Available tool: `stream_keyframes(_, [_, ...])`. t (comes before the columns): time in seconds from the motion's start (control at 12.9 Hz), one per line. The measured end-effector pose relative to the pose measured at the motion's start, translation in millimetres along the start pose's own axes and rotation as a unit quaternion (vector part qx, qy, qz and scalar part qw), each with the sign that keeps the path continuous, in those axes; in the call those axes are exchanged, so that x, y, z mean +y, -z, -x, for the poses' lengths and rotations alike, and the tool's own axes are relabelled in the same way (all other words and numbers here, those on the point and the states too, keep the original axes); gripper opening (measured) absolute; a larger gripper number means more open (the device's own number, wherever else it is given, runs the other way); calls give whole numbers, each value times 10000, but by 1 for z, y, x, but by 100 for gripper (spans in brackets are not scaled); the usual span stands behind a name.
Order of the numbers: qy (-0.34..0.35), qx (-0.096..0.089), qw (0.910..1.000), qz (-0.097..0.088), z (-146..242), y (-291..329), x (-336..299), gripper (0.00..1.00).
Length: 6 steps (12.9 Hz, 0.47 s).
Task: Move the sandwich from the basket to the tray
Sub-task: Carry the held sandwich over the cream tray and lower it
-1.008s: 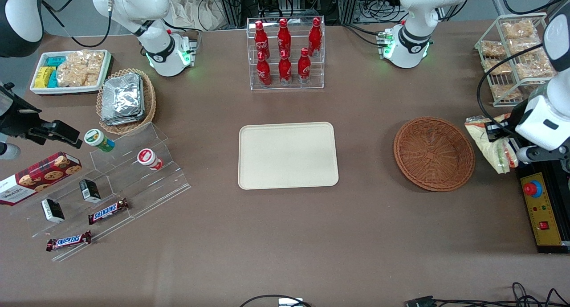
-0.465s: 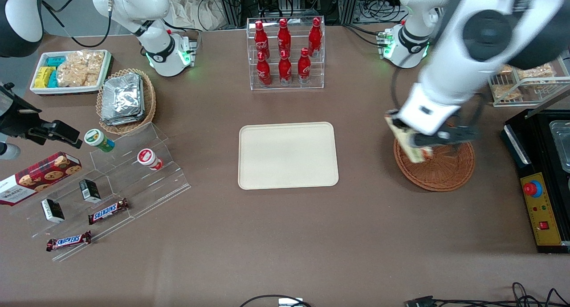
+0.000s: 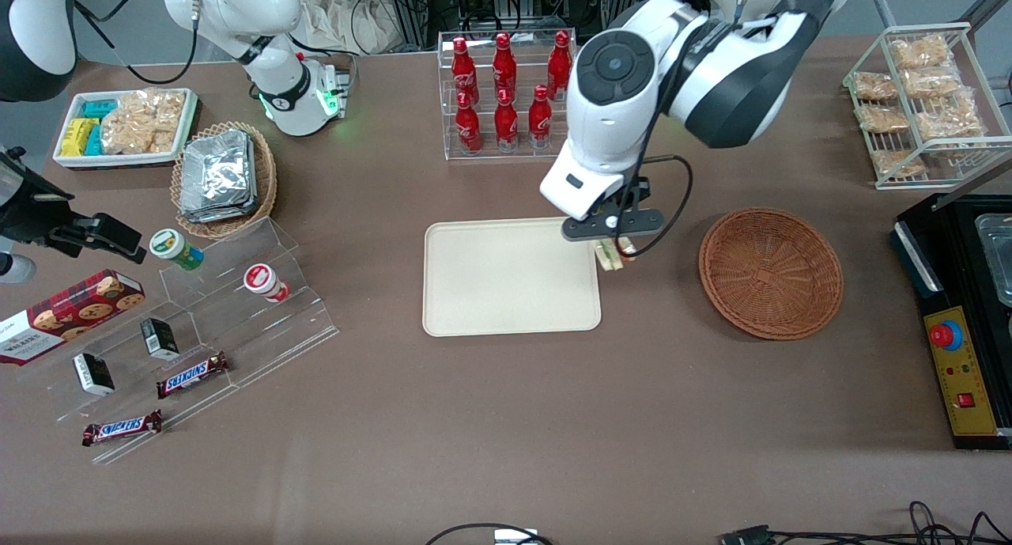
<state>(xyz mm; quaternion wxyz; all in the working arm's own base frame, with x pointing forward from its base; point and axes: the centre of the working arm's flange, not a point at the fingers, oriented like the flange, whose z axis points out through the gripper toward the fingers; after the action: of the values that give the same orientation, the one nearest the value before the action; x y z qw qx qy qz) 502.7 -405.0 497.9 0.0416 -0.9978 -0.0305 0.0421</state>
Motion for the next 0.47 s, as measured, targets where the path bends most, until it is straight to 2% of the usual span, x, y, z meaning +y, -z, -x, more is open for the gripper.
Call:
stream_keyframes(0.16, [122,6,9999,81,2,-45,20,15])
stream_keyframes(0.31, [119,35,9999,51,9,-95,30,15])
stream_keyframes(0.47, [4,150,9999,40,15,-135,31,15])
